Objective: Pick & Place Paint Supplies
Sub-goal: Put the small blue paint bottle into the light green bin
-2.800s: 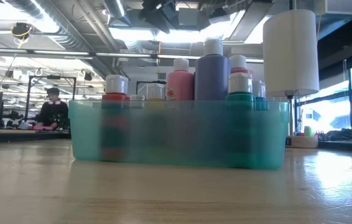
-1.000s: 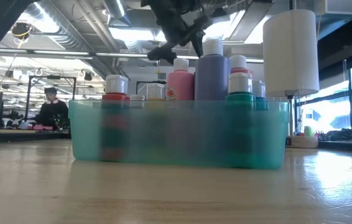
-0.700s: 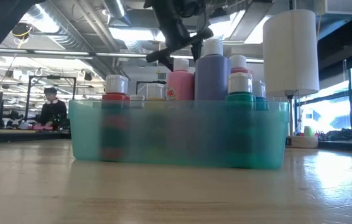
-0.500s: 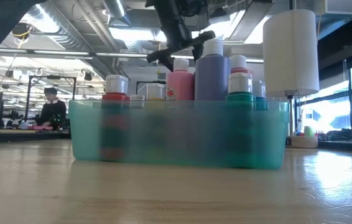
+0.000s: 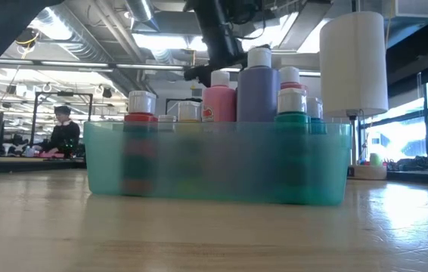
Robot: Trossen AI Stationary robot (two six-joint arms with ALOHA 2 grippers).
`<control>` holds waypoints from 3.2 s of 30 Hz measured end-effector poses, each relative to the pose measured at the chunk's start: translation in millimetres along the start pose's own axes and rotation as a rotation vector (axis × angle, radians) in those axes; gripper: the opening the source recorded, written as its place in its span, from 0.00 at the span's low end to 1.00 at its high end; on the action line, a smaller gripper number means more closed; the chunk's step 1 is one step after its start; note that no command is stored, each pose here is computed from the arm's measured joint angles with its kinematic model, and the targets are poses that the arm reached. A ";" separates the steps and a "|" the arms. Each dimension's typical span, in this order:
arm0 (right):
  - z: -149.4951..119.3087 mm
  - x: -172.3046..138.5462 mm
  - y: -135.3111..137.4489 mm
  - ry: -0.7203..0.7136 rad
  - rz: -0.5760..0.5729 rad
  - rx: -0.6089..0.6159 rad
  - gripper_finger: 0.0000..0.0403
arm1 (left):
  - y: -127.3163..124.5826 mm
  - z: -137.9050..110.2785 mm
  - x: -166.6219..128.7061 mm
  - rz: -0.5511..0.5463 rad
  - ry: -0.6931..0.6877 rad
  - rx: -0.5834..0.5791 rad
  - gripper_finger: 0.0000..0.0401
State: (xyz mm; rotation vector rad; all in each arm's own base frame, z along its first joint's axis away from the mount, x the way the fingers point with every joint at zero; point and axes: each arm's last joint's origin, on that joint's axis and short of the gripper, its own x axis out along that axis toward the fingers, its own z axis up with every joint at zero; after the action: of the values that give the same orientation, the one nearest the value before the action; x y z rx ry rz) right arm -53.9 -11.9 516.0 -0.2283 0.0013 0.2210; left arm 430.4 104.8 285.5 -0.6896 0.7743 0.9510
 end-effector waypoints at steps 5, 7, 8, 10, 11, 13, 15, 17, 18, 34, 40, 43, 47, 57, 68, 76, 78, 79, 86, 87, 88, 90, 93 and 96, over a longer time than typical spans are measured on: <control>-0.3 0.0 0.1 0.004 0.001 -0.002 0.44 | -3.2 -5.3 5.1 -0.018 0.050 -0.122 0.64; -0.5 0.0 0.1 0.005 0.001 -0.002 0.44 | -2.3 -6.2 8.8 -0.014 0.075 -0.151 0.64; -0.8 0.0 0.2 0.008 0.002 -0.002 0.44 | -1.7 -5.9 9.8 -0.015 0.081 -0.155 0.64; -1.5 0.0 0.3 0.016 0.004 -0.001 0.44 | -2.4 -5.6 12.7 -0.022 0.086 -0.161 0.64; -1.7 0.0 0.4 0.018 0.004 0.002 0.44 | -2.1 -5.7 14.6 -0.022 0.095 -0.167 0.64; -2.1 -0.1 0.5 0.021 0.005 0.009 0.44 | -0.5 -6.3 18.5 -0.013 0.114 -0.171 0.64; -3.1 0.0 0.7 0.032 0.007 0.013 0.44 | -1.7 -7.0 21.2 -0.016 0.116 -0.177 0.64; -4.2 -0.1 1.0 0.043 0.010 0.013 0.44 | -0.9 -8.5 23.8 -0.008 0.133 -0.174 0.64; -4.2 -0.1 1.0 0.043 0.010 0.013 0.44 | -1.8 -8.9 26.5 -0.010 0.132 -0.175 0.64; -6.1 -0.2 1.4 0.063 0.014 0.016 0.44 | 1.6 -8.3 40.1 -0.012 0.188 -0.185 0.64; -6.2 -0.2 1.4 0.064 0.014 0.013 0.44 | 2.0 -7.9 40.1 0.004 0.167 -0.191 0.64; -7.7 -0.5 1.8 0.079 0.019 -0.014 0.44 | 1.8 -8.1 40.0 0.005 0.164 -0.184 0.64; -8.4 -0.5 1.9 0.086 0.021 -0.022 0.44 | -0.1 -10.3 39.0 0.003 0.167 -0.199 0.64; -11.5 -0.8 2.7 0.119 0.029 -0.025 0.44 | -2.1 -14.0 39.1 0.019 0.160 -0.219 0.64; -14.0 -1.1 3.3 0.145 0.035 -0.025 0.44 | -1.3 -13.0 39.6 0.033 0.141 -0.243 0.64; -14.3 -1.1 3.3 0.148 0.037 -0.025 0.44 | -2.2 -17.5 48.7 0.040 0.173 -0.240 0.64; -14.3 -1.1 3.3 0.148 0.037 -0.025 0.44 | -3.1 -19.1 52.5 0.036 0.185 -0.240 0.64; -14.3 -1.1 3.3 0.148 0.037 -0.025 0.44 | -3.2 -19.8 54.1 0.038 0.189 -0.238 0.64; -14.3 -1.1 3.3 0.148 0.037 -0.025 0.44 | -0.4 -16.2 56.3 0.043 0.179 -0.246 0.64; -14.3 -1.2 3.3 0.148 0.037 -0.025 0.44 | 0.8 -14.8 56.9 0.042 0.181 -0.250 0.64; -14.3 -1.2 3.3 0.148 0.037 -0.025 0.44 | 1.6 -13.9 57.4 0.042 0.183 -0.253 0.64; -14.3 -1.3 3.3 0.148 0.037 -0.025 0.44 | 2.4 -14.2 61.5 0.044 0.195 -0.255 0.64; -14.3 -1.1 3.3 0.148 0.037 -0.025 0.44 | 2.1 -16.4 64.0 0.038 0.223 -0.238 0.64; -14.3 -1.1 3.3 0.148 0.037 -0.022 0.44 | 1.3 -16.1 62.7 0.031 0.219 -0.238 0.64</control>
State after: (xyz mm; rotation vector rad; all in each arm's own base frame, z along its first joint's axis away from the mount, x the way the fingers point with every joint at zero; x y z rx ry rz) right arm -55.3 -12.2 501.4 -0.2660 0.1499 0.2402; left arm 447.8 120.2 225.0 -1.0040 0.8733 1.0170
